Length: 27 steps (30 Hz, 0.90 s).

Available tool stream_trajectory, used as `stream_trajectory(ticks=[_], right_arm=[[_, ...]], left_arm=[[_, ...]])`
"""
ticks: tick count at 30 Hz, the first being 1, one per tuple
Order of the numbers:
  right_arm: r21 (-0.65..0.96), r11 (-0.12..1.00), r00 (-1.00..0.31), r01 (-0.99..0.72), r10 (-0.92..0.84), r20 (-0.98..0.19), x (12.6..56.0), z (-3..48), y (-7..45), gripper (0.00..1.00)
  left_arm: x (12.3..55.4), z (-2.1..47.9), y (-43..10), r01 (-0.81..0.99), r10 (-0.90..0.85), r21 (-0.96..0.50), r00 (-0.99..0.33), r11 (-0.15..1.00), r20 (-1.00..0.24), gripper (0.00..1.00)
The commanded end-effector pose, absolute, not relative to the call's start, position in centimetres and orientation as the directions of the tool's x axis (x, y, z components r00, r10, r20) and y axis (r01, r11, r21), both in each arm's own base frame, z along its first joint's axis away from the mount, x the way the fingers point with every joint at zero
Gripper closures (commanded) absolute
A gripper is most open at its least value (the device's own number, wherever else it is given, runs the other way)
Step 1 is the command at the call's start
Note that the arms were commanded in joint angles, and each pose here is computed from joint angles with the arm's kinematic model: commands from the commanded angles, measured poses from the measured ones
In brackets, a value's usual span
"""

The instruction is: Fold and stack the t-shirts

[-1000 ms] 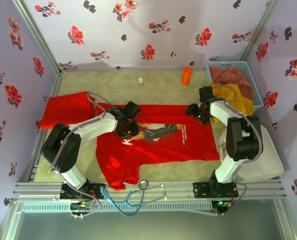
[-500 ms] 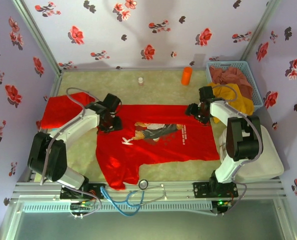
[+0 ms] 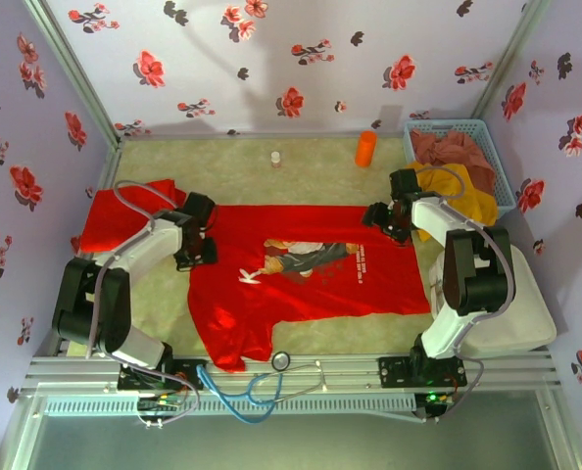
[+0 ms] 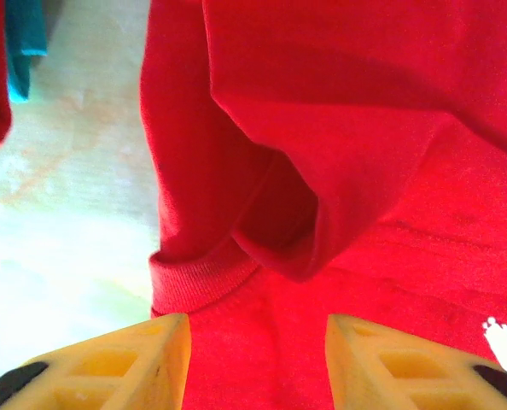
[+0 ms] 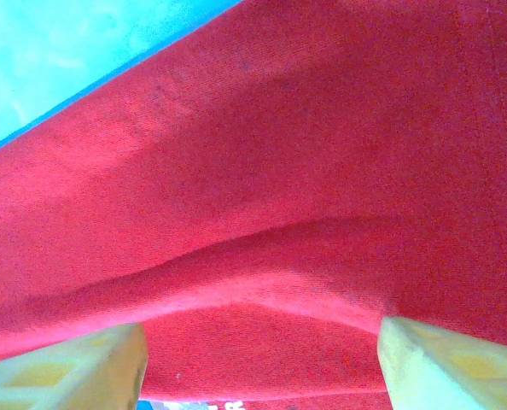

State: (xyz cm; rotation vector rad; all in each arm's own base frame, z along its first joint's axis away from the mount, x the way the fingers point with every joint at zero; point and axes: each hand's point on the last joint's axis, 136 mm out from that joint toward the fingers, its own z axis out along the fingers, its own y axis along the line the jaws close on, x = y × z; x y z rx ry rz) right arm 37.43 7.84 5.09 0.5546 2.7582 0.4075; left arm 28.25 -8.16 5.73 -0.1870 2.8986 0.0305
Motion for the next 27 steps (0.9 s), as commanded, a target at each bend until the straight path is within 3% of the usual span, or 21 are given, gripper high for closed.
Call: stream_trajectory(ticks=[1,15,27], right_arm=[[0.327,0.889,-0.89,0.322,0.402,-0.217,37.3,4.5,7.8,0.28],[0.331,0.888,-0.892,0.321,0.4,-0.21,37.3,4.4,7.9,0.29],[0.344,0.882,-0.893,0.321,0.403,-0.201,37.4,4.4,8.2,0.29]], left_arm=[[29.0,5.3,-7.5,-0.095,-0.083,0.036,-0.965,0.995,-0.248,0.55],[30.5,3.8,-8.4,-0.051,-0.043,0.026,-0.972,0.998,-0.232,0.65],[29.7,4.6,-8.5,-0.065,-0.061,0.011,-0.973,0.998,-0.222,0.95]])
